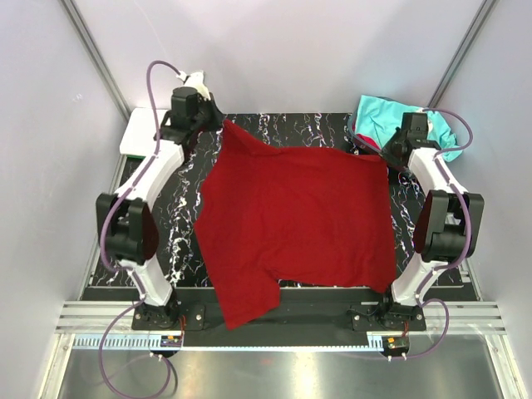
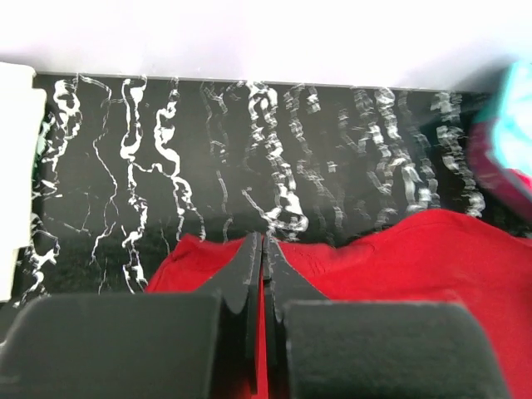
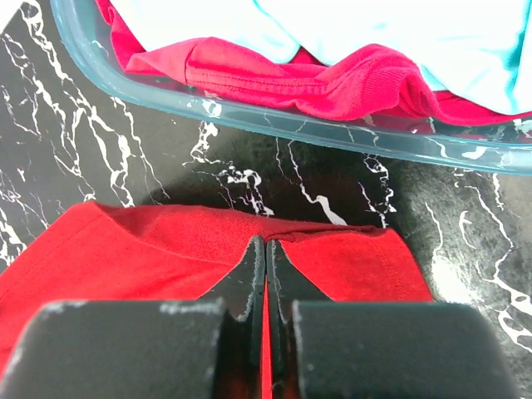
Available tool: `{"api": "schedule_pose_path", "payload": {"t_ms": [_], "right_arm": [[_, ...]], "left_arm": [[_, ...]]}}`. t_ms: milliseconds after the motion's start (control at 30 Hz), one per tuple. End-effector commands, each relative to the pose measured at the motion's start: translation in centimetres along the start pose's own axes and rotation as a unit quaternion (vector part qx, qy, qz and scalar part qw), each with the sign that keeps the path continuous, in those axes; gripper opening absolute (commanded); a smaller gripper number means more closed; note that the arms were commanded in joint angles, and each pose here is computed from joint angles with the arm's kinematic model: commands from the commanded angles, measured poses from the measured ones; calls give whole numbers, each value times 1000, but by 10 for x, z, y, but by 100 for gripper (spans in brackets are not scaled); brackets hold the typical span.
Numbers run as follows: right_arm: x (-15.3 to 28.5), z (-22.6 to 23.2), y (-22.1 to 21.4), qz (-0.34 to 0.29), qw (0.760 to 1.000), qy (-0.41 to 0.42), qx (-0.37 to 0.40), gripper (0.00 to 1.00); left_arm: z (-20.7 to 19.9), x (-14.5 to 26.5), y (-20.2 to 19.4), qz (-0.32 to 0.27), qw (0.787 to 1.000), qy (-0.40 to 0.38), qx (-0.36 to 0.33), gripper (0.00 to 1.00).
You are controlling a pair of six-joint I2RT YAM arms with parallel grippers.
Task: Fold and stack the t-shirts
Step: Fold the tshirt
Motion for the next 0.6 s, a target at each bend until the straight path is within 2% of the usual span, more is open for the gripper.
{"api": "schedule_pose_path", "payload": {"t_ms": [0,233,367,567], "right_arm": [[10,8,16,-3,1000,14,19,0],[24,6,10,25,1000,11,13,0],[34,3,9,35,999,3,12,0],[47,-6,10,31,999,-8,9,0]], "left_arm": [[-19,49,27,-22,999,-30,7,0],[-18,103,-4,45,998,-7,37,0],[-23,121,-27,75,994,-28,71,0],[-24,133,-43,98,991,-24,86,0]]}}
Point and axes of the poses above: each gripper's point midway between its finger pads, its own x axis back along the fingers, its own z axis along the line the jaws close on, y = z × x, the point moved 5 cm from there along x, back along the fingers
